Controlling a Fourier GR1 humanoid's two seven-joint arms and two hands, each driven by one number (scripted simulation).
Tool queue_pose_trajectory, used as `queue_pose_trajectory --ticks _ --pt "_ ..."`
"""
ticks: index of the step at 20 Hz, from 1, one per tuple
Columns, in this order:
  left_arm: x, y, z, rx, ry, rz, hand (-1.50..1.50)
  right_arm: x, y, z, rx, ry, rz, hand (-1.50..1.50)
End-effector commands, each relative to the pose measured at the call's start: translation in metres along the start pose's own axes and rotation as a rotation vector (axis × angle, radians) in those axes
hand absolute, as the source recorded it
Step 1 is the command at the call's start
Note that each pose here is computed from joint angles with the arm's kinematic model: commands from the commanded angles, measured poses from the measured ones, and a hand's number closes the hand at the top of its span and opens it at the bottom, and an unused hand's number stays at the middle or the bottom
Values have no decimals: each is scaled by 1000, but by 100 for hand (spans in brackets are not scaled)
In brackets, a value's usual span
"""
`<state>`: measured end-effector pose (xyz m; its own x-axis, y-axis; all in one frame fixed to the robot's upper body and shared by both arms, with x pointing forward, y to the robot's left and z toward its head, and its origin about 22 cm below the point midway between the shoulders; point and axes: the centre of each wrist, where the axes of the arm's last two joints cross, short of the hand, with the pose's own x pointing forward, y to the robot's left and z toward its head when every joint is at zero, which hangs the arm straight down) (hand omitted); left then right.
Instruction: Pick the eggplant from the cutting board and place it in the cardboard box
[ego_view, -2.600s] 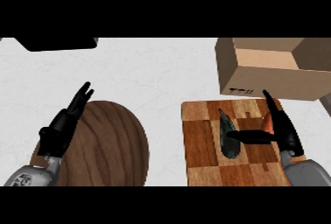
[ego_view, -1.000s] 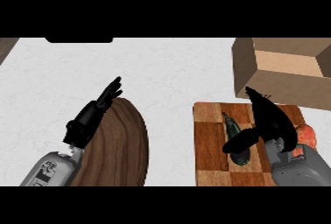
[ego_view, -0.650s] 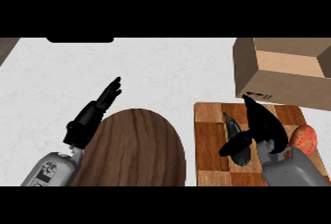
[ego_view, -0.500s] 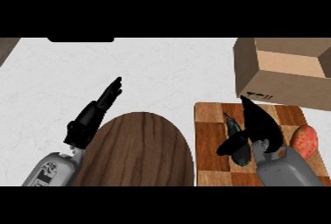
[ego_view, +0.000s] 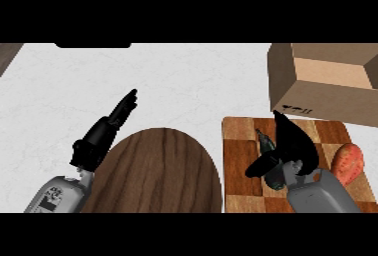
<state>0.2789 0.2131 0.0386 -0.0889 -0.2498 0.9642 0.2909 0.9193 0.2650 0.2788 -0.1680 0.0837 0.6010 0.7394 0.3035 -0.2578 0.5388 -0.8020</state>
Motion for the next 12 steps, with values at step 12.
queue_pose_trajectory --ticks 12 --pt "-4 -16 -1 -11 10 5 0 4 33 -4 110 226 60 -150"
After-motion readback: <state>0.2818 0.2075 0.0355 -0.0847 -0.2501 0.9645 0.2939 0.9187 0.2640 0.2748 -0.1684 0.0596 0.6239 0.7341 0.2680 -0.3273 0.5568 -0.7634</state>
